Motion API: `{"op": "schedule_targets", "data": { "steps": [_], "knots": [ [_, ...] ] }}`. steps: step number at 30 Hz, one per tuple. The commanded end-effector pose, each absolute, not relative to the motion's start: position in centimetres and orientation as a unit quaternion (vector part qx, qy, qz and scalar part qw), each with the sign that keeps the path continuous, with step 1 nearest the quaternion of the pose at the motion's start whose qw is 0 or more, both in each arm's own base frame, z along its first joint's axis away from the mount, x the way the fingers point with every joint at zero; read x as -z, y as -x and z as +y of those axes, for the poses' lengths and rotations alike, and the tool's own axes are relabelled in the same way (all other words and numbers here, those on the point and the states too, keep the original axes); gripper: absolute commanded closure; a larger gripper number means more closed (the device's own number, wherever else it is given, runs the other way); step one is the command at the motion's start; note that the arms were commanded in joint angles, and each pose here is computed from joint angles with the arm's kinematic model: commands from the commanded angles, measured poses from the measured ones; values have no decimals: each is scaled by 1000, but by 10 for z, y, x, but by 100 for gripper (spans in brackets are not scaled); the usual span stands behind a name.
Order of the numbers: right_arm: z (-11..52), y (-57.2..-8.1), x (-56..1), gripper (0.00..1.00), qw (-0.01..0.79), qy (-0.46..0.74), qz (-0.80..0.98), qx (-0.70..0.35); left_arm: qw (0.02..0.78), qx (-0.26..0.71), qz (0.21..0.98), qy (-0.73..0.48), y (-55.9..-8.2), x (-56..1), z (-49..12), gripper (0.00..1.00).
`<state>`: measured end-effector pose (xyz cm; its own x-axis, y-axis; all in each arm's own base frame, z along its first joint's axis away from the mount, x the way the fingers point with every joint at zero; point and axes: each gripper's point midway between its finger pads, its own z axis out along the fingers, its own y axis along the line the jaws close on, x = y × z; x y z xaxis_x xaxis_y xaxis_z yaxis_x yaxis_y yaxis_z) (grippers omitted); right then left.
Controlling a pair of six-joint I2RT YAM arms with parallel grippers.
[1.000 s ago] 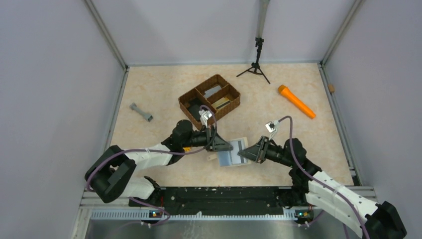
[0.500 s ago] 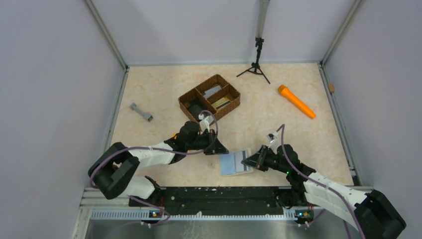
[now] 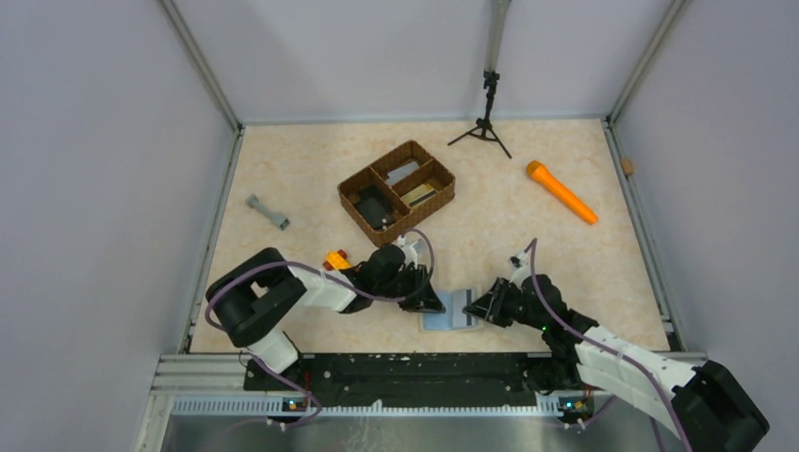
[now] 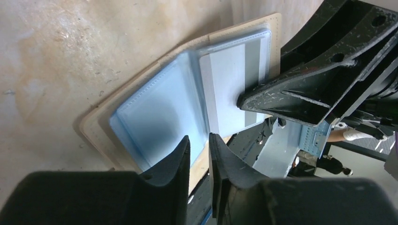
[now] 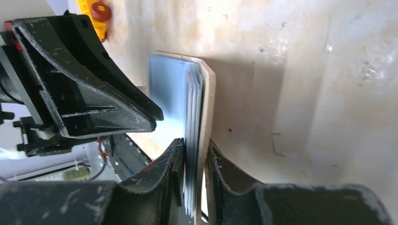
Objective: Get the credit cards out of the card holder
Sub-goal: Remove the credit card from the card holder.
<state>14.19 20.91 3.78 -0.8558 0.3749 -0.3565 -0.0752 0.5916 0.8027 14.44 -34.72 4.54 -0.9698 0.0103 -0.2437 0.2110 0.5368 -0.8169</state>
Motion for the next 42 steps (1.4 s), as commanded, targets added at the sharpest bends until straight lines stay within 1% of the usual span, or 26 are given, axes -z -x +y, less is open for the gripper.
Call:
{"op": "schedule_targets", "data": {
  "steps": [1,7,11,19,22,24,27,28,30,31,32,35,37,39,42],
  "knots": [
    [206,-143,-35,77,263,-63,866,-420,117,504,853,-66,-153,-57,-366,75],
    [211,-155,-42,75,267,-31,881,-390,125,458,878,-62,-161,-41,-360,75],
    [225,-166,-46,76,268,-17,875,-403,133,439,888,-42,-174,-34,-347,76],
    [251,-192,-48,79,272,-28,860,-430,154,397,905,-7,-197,-27,-298,77],
    [264,-199,-48,78,272,-26,860,-432,153,400,904,5,-203,-30,-280,77],
    [274,-199,-46,74,267,-16,865,-425,154,400,904,2,-203,-33,-275,77],
    [282,-200,-47,62,260,-8,865,-428,150,405,902,-6,-199,-38,-276,77],
    [282,-200,-46,57,260,-5,867,-426,147,406,902,-8,-198,-37,-276,77],
    [279,-199,-46,39,262,2,869,-419,141,402,905,-10,-197,-34,-275,77],
    [277,-198,-46,36,264,3,871,-414,137,400,906,-11,-195,-32,-274,77],
    [275,-198,-48,35,268,5,871,-412,134,398,907,-11,-194,-29,-274,78],
    [269,-195,-51,36,270,8,874,-404,121,398,909,-15,-191,-23,-274,79],
    [267,-192,-54,39,272,10,873,-404,113,394,912,-17,-189,-20,-274,80],
    [265,-189,-56,45,271,13,872,-407,113,388,914,-18,-189,-18,-273,80],
    [265,-186,-58,60,269,12,871,-411,114,382,917,-18,-189,-17,-271,81]
  ]
}}
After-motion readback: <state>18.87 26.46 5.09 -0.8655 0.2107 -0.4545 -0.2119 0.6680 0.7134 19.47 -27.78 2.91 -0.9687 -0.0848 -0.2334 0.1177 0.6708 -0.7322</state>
